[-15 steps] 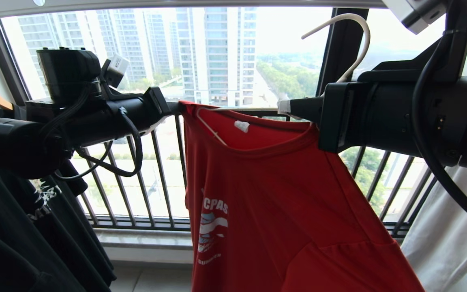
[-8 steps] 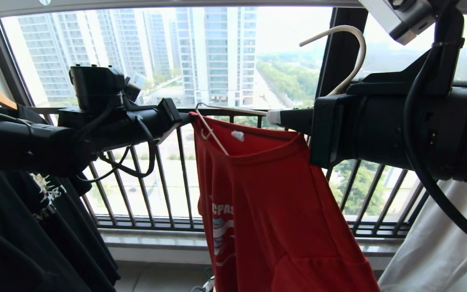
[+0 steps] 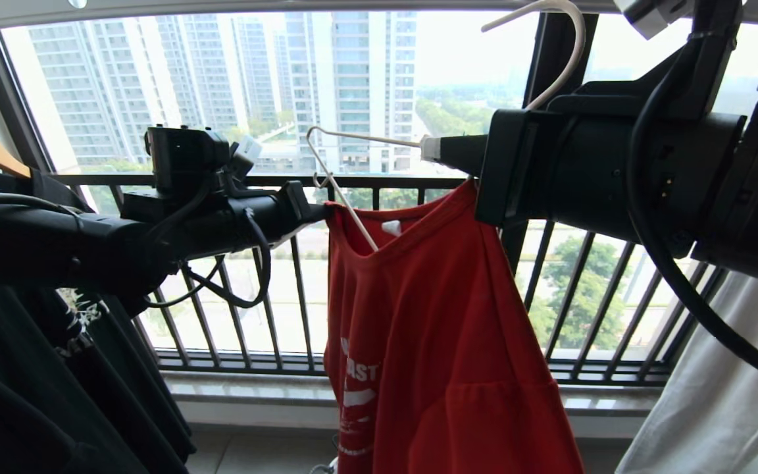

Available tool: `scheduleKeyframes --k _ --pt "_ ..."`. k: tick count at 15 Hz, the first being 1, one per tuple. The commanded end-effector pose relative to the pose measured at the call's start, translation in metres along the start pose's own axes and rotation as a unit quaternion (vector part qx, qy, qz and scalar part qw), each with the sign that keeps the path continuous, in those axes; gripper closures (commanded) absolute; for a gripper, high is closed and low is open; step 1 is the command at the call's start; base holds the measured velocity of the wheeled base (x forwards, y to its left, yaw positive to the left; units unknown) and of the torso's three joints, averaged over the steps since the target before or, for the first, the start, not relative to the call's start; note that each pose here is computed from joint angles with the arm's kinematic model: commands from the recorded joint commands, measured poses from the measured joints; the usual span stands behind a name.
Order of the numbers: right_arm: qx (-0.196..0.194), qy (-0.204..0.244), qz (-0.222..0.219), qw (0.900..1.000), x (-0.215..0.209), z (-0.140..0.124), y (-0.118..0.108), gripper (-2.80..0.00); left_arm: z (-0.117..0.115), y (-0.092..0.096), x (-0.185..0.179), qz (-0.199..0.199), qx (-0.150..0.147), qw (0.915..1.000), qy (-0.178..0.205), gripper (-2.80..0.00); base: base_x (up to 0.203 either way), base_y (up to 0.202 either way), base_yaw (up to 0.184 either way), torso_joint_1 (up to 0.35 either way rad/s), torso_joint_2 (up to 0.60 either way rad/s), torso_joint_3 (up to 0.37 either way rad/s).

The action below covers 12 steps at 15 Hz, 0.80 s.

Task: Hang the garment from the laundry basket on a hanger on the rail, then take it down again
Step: Take the clothes off the clothes rack

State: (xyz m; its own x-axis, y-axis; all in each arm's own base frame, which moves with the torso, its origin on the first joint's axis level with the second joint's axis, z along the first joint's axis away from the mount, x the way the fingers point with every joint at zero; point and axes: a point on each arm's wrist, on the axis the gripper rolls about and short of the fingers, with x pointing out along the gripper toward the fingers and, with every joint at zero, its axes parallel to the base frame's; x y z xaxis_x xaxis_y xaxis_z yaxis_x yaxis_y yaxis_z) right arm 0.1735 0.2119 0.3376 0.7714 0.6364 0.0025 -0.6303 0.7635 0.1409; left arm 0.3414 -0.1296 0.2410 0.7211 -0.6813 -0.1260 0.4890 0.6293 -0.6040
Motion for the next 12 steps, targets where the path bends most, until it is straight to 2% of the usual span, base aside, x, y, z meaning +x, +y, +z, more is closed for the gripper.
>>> scheduleKeyframes --k 1,6,9,12 --pt "-0.002 0.009 -0.007 1.0 0.014 -0.009 -0.001 0.0 -0.005 -0.014 -0.005 -0.016 0.006 0.9998 0.006 0.0 0.0 0.0 0.0 0.0 0.0 0.0" --pt "-0.001 -0.003 -0.048 0.999 0.039 -0.019 -0.024 0.0 -0.01 -0.048 -0.028 -0.034 0.036 0.9981 0.037 0.0 0.0 0.0 0.0 0.0 0.0 0.0" --pt "0.0 -0.012 -0.066 0.998 0.051 -0.025 -0.036 0.0 -0.024 -0.075 -0.043 -0.046 0.072 0.9923 0.089 0.0 0.0 0.0 0.0 0.0 0.0 0.0" --pt "-0.007 -0.021 -0.068 0.997 0.056 -0.026 -0.038 0.0 -0.037 -0.087 -0.043 -0.061 0.089 0.9867 0.121 0.0 0.0 0.0 0.0 0.0 0.0 0.0"
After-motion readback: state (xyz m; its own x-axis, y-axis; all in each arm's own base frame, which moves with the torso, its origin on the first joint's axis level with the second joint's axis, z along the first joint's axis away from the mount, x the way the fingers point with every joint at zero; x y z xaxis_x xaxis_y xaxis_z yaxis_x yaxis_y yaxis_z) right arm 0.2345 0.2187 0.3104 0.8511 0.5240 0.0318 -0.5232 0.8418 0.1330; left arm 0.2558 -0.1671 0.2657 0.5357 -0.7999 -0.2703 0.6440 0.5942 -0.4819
